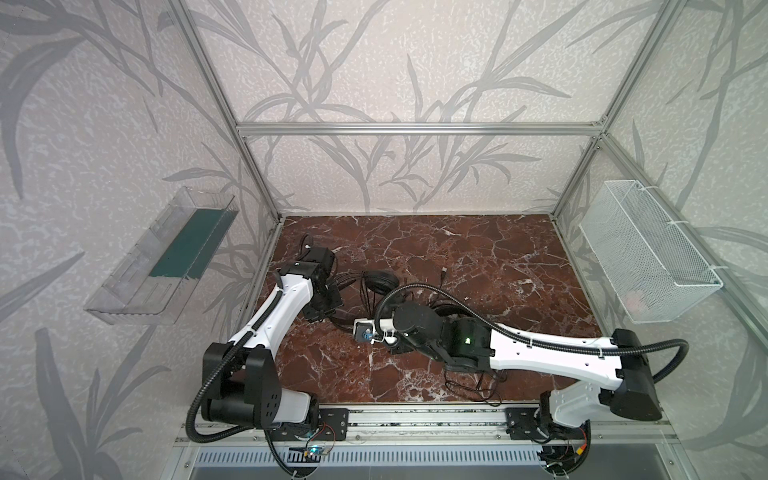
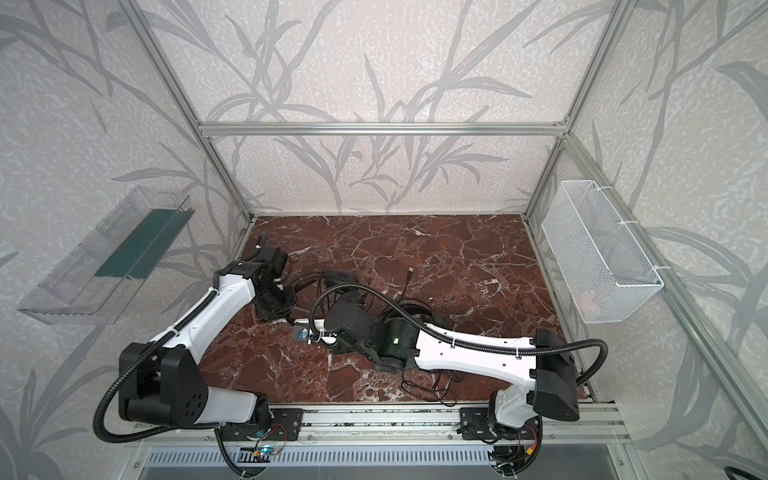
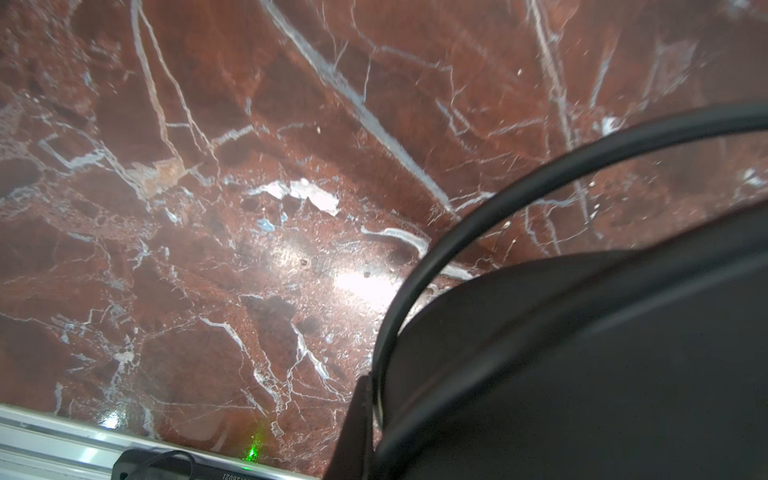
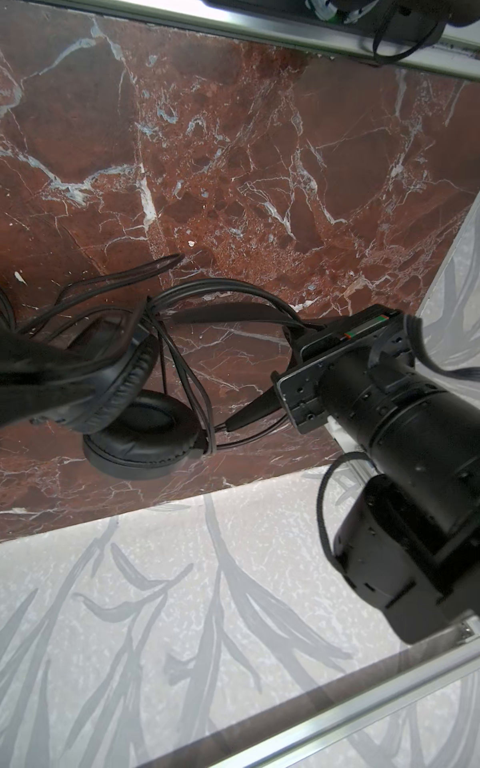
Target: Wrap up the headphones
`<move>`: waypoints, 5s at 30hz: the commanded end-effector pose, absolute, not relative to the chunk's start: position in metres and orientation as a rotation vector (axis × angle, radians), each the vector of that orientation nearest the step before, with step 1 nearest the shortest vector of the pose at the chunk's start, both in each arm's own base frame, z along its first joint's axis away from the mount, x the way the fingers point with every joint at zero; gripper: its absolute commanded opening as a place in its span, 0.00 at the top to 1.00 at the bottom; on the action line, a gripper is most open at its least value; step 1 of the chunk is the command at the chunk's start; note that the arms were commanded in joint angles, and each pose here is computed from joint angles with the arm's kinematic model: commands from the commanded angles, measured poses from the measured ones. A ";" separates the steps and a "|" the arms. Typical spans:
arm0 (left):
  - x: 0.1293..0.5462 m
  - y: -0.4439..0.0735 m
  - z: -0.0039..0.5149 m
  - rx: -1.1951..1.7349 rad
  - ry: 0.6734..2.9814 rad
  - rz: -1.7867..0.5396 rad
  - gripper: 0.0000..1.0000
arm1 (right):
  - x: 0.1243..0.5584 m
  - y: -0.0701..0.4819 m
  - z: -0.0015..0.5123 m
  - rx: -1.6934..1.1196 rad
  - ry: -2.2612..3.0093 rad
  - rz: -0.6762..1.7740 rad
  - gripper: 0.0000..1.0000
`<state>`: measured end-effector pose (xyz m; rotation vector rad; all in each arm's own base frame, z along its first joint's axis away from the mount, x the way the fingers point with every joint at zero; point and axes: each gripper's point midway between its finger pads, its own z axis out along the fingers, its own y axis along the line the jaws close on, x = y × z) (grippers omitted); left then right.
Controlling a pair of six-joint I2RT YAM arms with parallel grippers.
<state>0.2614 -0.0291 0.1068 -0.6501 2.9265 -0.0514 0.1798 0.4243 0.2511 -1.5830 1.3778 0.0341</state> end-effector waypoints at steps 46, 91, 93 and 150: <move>0.260 -0.053 0.110 -0.412 2.868 -0.001 1.00 | 0.199 0.447 0.325 -1.391 1.289 0.065 0.81; 0.264 -0.057 0.119 -0.472 2.830 -0.039 1.00 | 0.069 0.341 0.074 -0.858 2.743 0.500 0.36; 0.264 -0.057 0.119 -0.472 2.828 -0.046 1.00 | 0.066 0.356 0.078 -1.005 2.619 0.515 0.36; 0.256 -0.086 0.099 -0.314 2.955 -0.109 1.00 | 0.005 0.427 0.412 -1.627 1.001 0.893 1.00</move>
